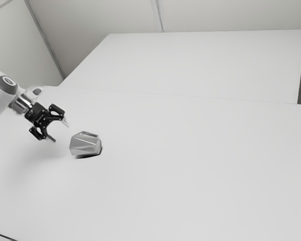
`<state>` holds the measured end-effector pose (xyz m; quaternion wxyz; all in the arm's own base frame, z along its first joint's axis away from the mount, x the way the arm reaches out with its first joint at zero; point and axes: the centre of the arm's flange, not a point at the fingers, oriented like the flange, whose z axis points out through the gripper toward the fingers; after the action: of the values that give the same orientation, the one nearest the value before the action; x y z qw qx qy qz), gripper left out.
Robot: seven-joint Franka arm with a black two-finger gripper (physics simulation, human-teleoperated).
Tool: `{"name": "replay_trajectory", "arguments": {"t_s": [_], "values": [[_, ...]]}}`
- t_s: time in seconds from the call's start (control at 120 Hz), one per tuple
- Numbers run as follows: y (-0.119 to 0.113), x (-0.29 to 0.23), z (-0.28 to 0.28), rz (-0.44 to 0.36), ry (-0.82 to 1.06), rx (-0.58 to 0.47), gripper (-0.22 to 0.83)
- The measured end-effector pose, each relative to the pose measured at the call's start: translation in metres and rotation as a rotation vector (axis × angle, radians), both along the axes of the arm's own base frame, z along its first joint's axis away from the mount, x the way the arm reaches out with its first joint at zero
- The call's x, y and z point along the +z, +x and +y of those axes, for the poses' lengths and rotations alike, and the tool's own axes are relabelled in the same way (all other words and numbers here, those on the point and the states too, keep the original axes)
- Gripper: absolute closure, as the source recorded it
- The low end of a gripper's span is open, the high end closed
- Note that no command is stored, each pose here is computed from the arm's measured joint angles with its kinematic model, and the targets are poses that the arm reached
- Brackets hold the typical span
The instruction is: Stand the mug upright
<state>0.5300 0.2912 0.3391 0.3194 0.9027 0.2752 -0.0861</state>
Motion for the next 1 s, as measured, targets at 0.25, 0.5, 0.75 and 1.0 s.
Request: {"name": "replay_trajectory", "arguments": {"t_s": [0.25,0.5,0.75,1.0], "values": [[0.012,-0.038,-0.007,-0.072,-0.117,0.026,0.00],[0.021,-0.058,-0.022,-0.119,-0.185,0.028,0.00],[0.026,-0.060,-0.031,-0.148,-0.200,0.009,0.52],[0.036,-0.055,-0.045,-0.172,-0.202,-0.023,0.71]]}}
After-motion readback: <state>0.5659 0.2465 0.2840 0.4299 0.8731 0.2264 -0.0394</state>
